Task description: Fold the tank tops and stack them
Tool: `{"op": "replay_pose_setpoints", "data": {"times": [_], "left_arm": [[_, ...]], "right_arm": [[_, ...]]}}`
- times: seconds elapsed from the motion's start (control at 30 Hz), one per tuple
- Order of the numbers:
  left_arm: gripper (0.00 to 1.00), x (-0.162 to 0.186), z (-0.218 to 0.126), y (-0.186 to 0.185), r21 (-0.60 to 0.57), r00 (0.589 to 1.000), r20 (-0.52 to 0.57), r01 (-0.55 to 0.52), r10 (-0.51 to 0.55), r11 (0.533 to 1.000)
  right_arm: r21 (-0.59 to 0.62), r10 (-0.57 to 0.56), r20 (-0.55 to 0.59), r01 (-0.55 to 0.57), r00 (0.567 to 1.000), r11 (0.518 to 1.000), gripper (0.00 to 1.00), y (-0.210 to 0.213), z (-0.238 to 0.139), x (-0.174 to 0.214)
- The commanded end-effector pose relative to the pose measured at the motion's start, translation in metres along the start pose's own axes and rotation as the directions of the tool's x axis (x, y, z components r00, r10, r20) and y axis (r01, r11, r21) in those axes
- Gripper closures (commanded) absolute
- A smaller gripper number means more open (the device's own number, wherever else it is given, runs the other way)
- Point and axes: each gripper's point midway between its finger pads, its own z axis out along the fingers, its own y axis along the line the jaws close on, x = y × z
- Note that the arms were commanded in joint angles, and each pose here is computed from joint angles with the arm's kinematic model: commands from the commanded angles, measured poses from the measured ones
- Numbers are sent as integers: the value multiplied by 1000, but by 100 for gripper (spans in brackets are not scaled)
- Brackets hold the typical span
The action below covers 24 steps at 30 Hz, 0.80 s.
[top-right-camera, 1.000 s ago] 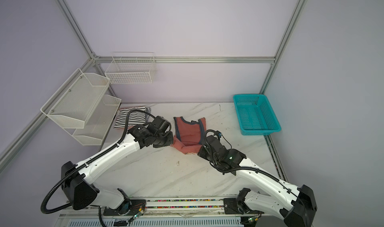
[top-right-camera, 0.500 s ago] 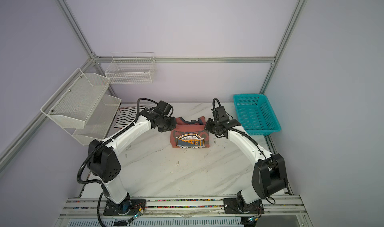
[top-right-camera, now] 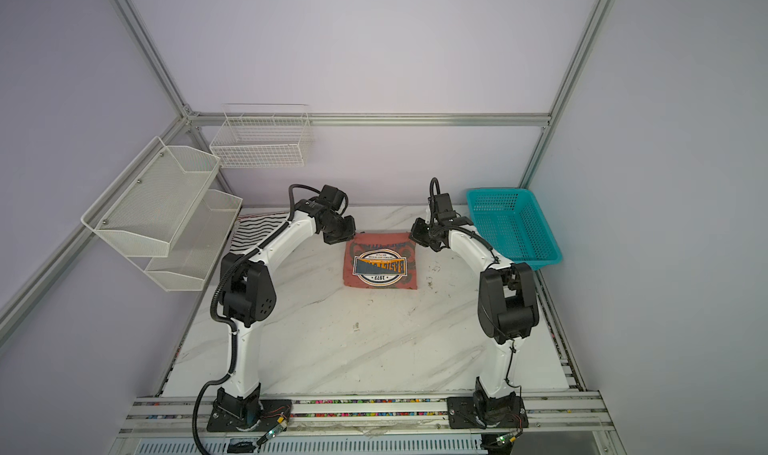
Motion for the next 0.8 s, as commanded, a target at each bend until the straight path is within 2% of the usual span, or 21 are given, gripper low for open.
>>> {"op": "replay_pose_setpoints", "data": {"times": [0.0,0.03,0.07,0.1,0.2,0.27,0.37,0.5,0.57,0.63,0.77], "left_arm": [[90,-43,-22,-19,88,995,102,-29,20,996],[81,-47,-15,-19,103,995,96,-27,17,994],[68,-50,-8,-20,126,996,90,-24,13,992],[62,-52,-1,-19,141,996,86,-14,2,990],[51,-65,14,-22,194,995,94,18,-37,981],[47,-75,16,-22,213,991,116,38,-64,976],[39,-93,5,-18,218,978,187,49,-91,975],[35,-99,-20,-12,194,969,237,21,-67,981],[35,-87,-27,-7,176,975,221,-5,-35,984],[30,-71,-29,-1,162,982,189,-24,-7,986],[29,-29,-21,13,147,997,78,-24,12,989]], "right_arm": [[-47,-15,-7,15,1000,999,100,-2,17,-13],[-48,-6,-13,5,1000,999,91,-6,26,-16],[-55,1,-20,-2,1000,999,79,-10,35,-20],[-58,9,-28,-10,1000,998,77,-13,42,-22],[-80,36,-31,-38,999,996,65,-19,60,-30],[-123,53,-7,-54,999,991,54,-16,63,-39],[-156,54,38,-47,998,987,46,-9,53,-54],[-150,22,54,-14,998,989,40,-4,35,-55],[-148,0,43,6,999,989,37,-5,28,-45],[-145,-15,15,17,1000,989,35,-9,23,-30],[-88,-65,-55,60,996,994,30,-31,20,5]]}}
